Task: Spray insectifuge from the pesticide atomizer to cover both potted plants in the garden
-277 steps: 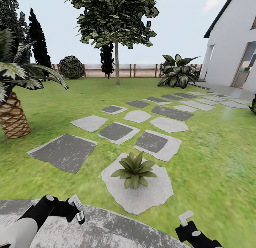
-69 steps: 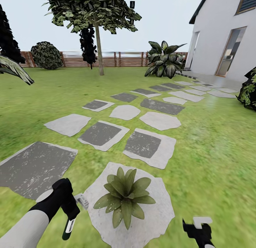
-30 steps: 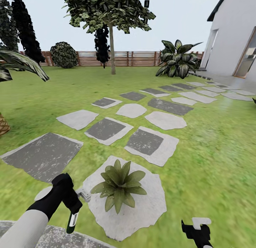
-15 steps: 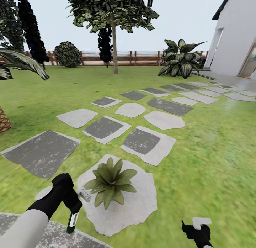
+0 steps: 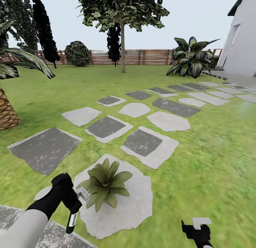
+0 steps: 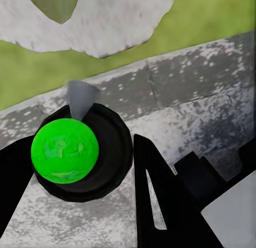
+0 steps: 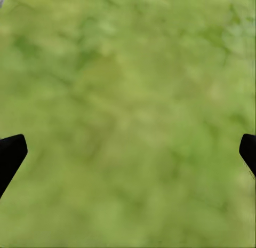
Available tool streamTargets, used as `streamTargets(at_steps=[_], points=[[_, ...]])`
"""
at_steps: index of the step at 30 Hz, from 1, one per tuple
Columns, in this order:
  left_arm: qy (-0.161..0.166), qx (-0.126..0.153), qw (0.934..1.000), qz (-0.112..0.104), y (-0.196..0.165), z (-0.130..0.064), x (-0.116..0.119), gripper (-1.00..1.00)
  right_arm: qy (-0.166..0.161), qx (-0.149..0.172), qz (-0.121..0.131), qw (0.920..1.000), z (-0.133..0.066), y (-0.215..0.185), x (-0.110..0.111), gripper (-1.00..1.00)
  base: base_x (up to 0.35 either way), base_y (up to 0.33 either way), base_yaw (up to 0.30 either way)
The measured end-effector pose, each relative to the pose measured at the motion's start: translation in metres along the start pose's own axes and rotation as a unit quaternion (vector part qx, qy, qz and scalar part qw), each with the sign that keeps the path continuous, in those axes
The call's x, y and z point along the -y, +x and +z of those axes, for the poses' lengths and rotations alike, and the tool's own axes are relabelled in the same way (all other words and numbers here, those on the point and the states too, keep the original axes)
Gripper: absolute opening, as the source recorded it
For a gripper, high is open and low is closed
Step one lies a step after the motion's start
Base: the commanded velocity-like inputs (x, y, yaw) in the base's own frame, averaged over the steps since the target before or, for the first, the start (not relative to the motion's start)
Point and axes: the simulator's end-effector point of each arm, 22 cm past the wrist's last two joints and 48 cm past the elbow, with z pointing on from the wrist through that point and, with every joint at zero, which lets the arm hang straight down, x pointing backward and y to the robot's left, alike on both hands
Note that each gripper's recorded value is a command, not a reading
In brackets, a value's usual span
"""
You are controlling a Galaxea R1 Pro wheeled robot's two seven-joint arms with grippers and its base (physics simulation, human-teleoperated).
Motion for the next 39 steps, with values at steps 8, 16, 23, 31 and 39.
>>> streamTargets(at_steps=[8,16,23,31,39], points=[[-0.011,-0.013,0.9999,0.003,0.005,0.003,-0.004,-1.0,0.0,-0.002,0.0,1.0,0.0,0.002,0.0,1.0,-0.195,-0.211,0.259],[-0.024,-0.024,0.9993,-0.013,0.018,-0.001,-0.02,-1.0,0.0,-0.003,0.0,1.0,0.0,0.003,0.0,1.0,-0.028,-0.037,0.072],[-0.028,-0.031,0.9991,-0.011,0.02,0.0,-0.02,-1.0,0.0,-0.003,0.0,1.0,0.0,0.003,0.0,1.0,0.0,0.0,0.218],[-0.026,-0.032,0.9991,-0.011,0.021,0.002,-0.018,-1.0,0.0,-0.002,-0.001,1.0,0.0,0.002,0.0,1.0,0.091,-0.127,0.274],[-0.025,-0.03,0.9992,-0.012,0.02,0.001,-0.017,-1.0,-0.001,-0.003,-0.001,1.0,0.0,0.003,0.0,1.0,0.013,-0.267,0.052]])
